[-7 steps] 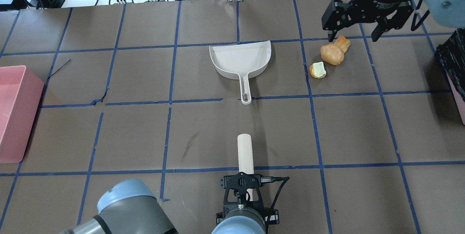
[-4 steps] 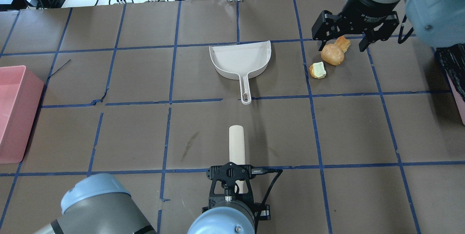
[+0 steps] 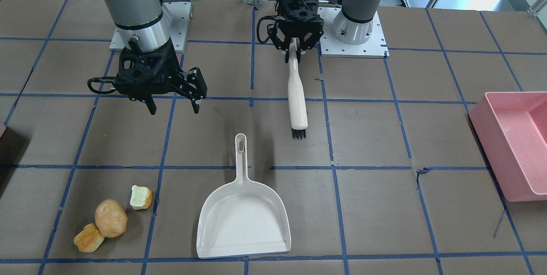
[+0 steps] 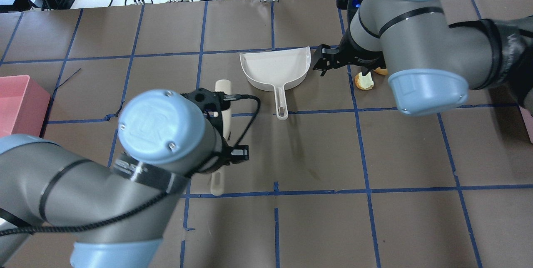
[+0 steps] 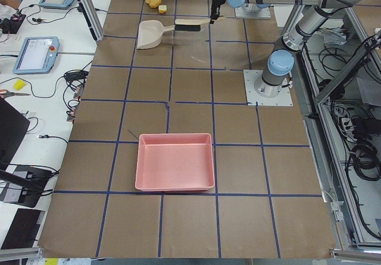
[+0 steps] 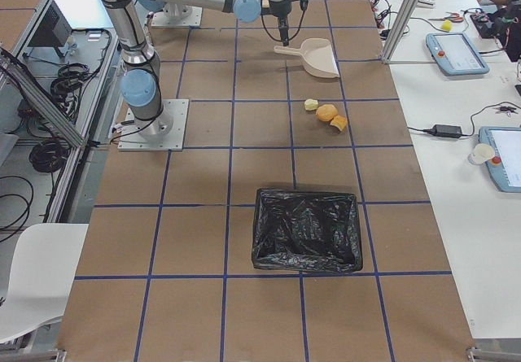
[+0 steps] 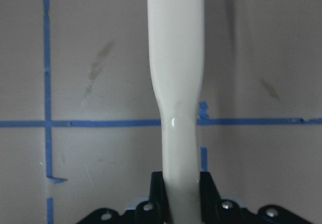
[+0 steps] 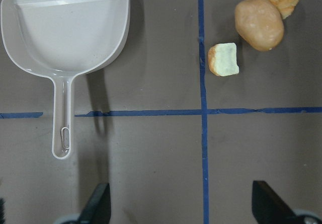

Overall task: Sweep and dump trash in nearest bin
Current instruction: 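Grasp the dustpan handle with the right gripper while the left carries the brush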

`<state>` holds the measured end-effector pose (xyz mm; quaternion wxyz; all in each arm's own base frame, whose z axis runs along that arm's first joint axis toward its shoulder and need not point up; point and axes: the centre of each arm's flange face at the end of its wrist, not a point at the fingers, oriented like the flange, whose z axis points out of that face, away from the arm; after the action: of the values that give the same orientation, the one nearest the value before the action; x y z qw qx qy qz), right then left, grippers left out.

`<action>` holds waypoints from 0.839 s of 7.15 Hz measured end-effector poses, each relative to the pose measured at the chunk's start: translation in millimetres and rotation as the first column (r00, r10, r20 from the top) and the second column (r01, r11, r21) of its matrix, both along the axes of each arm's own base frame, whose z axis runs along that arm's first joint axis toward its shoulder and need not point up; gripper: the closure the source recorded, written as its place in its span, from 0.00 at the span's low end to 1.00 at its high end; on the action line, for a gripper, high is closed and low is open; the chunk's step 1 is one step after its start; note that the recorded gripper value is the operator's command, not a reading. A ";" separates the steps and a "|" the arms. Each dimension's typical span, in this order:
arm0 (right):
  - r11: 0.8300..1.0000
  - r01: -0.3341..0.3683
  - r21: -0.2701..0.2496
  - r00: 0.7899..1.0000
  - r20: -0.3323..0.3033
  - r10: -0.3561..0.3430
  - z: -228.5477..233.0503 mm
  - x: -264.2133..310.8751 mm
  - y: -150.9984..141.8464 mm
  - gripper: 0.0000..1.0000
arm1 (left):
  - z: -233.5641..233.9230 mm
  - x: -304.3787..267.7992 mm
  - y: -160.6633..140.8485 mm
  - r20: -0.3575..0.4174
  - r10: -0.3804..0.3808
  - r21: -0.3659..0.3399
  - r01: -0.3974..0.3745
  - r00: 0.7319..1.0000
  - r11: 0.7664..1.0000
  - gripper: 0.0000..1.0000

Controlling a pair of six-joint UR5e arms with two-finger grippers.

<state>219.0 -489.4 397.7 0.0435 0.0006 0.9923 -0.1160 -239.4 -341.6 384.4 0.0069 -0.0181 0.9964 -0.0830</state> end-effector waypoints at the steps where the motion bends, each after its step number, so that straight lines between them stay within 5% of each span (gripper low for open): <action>1: 1.000 -0.014 -0.020 1.000 0.019 0.015 -23.6 29.2 -2.9 0.00 | -3.1 54.6 -36.9 0.011 0.023 0.012 -0.023 1.000 1.000 1.00; 4: 0.996 -0.047 -0.076 0.999 -0.003 0.047 -113.0 104.8 -15.3 0.02 | -20.3 196.7 -100.2 -0.054 0.065 0.016 -0.064 0.996 0.998 1.00; 6: 0.997 -0.057 -0.056 0.997 -0.048 0.054 -149.3 115.8 -15.9 0.04 | -26.7 214.7 -109.4 -0.057 0.037 0.006 -0.037 0.998 0.999 1.00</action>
<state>334.9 -505.3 248.3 0.0237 -0.0308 0.9889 -0.1432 -24.7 -451.0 357.8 -0.0199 -0.0389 0.9958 -0.0800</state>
